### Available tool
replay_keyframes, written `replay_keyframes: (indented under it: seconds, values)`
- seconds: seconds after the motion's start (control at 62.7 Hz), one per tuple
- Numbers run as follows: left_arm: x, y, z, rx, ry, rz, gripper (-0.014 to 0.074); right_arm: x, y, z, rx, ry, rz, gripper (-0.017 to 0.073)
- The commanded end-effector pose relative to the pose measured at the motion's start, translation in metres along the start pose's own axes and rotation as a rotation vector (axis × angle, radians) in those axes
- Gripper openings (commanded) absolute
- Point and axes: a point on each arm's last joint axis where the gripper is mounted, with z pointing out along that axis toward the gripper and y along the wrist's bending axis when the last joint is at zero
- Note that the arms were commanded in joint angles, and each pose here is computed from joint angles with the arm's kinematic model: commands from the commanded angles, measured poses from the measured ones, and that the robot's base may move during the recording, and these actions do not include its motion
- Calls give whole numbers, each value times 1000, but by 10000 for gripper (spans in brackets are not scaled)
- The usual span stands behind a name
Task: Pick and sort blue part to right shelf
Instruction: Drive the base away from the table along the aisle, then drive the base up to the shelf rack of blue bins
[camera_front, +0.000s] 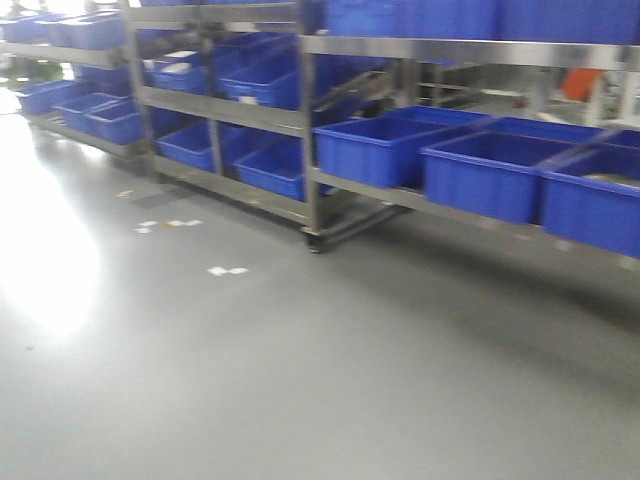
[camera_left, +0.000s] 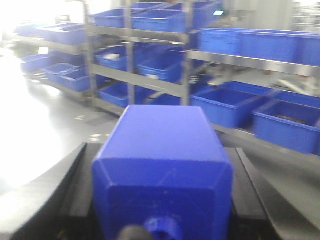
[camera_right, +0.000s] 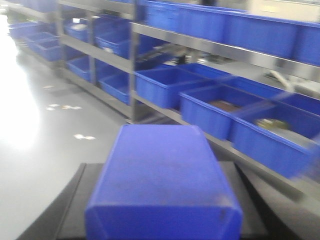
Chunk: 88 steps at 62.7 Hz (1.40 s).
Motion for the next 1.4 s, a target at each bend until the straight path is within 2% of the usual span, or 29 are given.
replay_keyframes:
  seconds: [0.0,1.388]
  values:
    - [-18,0,-1,4,-107,-9,335,-18,0,-1,2,-117,-20,455]
    - [-18,0,-1,4,-107,-9,335,-18,0,-1,2,-117,-20,455]
